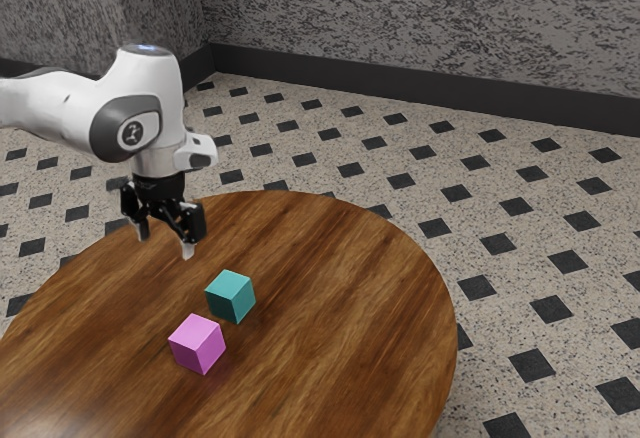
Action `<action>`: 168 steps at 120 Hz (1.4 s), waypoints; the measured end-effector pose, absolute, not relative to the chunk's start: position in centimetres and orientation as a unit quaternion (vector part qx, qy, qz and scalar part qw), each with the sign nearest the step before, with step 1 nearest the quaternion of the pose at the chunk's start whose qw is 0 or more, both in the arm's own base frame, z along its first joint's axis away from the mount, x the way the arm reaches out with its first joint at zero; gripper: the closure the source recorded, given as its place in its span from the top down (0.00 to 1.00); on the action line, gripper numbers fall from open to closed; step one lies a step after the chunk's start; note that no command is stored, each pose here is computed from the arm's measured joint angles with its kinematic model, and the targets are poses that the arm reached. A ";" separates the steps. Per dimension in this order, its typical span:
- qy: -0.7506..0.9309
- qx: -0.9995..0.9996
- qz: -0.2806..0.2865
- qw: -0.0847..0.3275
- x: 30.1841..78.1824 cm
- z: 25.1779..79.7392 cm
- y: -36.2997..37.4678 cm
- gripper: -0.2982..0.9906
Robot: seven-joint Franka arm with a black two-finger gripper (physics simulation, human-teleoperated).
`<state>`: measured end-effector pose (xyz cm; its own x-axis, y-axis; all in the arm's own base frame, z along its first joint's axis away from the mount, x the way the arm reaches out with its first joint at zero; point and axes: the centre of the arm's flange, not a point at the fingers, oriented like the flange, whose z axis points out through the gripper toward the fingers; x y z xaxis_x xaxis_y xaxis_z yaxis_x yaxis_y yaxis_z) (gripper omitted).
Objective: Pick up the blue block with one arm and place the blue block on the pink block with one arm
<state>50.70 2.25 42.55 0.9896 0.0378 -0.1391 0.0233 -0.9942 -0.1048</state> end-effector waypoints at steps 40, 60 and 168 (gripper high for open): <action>-0.020 -0.995 0.084 0.051 52.1 36.1 2.1 0.77; -0.016 -0.995 0.088 0.052 53.7 33.6 1.4 0.77; -0.028 -0.993 0.118 0.018 58.3 25.1 -0.6 0.57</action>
<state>58.35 -0.57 25.10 0.9708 0.0590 -0.2325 0.0504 -0.9978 -0.0426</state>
